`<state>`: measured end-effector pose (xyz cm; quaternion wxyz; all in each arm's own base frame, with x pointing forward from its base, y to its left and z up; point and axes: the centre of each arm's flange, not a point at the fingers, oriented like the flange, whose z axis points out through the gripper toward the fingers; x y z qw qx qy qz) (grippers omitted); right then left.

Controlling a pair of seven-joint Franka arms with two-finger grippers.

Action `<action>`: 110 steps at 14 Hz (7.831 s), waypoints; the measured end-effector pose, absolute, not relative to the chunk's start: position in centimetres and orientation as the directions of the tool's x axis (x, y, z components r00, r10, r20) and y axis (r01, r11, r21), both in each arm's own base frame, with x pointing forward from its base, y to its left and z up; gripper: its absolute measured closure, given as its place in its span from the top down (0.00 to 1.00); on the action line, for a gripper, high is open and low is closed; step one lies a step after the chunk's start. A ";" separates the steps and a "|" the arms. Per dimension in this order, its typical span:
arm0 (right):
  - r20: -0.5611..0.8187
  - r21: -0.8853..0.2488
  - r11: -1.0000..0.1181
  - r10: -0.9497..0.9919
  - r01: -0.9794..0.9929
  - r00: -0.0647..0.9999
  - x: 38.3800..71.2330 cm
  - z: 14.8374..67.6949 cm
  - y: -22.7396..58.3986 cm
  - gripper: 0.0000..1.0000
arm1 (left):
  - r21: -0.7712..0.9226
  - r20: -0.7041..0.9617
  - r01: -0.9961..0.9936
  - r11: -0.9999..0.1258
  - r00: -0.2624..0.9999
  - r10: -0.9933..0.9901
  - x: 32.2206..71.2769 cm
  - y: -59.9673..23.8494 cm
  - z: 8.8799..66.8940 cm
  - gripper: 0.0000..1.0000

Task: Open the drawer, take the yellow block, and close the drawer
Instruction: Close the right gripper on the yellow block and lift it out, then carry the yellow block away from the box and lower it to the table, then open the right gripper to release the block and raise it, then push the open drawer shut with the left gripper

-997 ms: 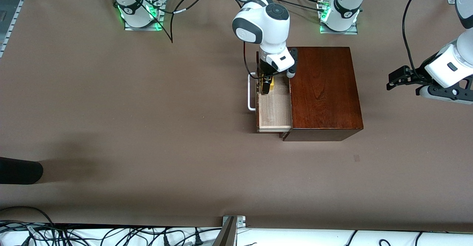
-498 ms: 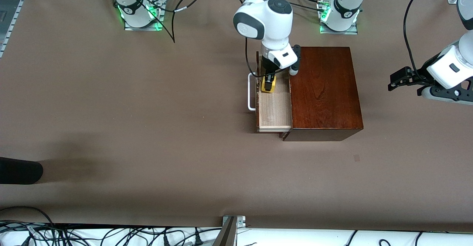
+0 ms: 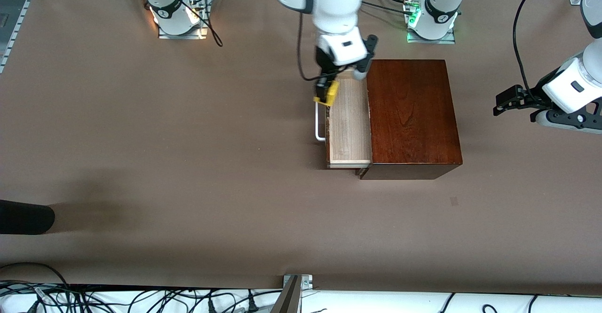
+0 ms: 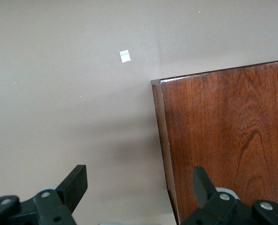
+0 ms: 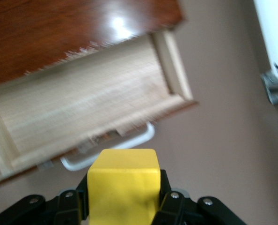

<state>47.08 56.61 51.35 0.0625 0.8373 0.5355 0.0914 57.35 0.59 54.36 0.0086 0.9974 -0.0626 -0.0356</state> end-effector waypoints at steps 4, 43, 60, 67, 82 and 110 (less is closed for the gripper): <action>0.111 0.183 -0.582 0.813 0.792 0.571 54.3 57.1 45.9 0.56 | 0.021 -0.069 -0.125 -0.992 0.990 -0.126 57.4 0.6 54.4 1.00; -0.017 -0.004 -1.000 -0.010 -0.010 1.000 53.2 20.1 6.5 0.63 | 0.022 -0.069 -0.129 -0.991 0.989 -0.131 57.4 0.3 54.3 1.00; 0.076 -0.014 -0.998 0.065 0.067 0.995 59.6 45.3 7.8 1.00 | 0.162 -0.219 -0.452 -0.877 0.850 -0.479 52.3 -19.2 55.2 1.00; 0.030 -0.009 -0.977 0.211 0.212 0.977 56.0 60.1 7.3 1.00 | 0.277 -0.145 -0.763 -0.584 0.568 -0.810 51.2 -34.2 46.4 1.00; 0.015 -0.009 -0.959 0.282 0.282 0.959 54.6 63.8 7.0 1.00 | 0.199 0.069 -0.979 0.048 -0.035 -0.997 49.8 -47.5 28.5 1.00; -0.001 -0.011 -0.935 0.354 0.354 0.935 53.8 64.3 10.2 1.00 | 0.296 -0.200 -0.954 -0.044 -0.017 -0.980 52.9 -39.0 30.6 1.00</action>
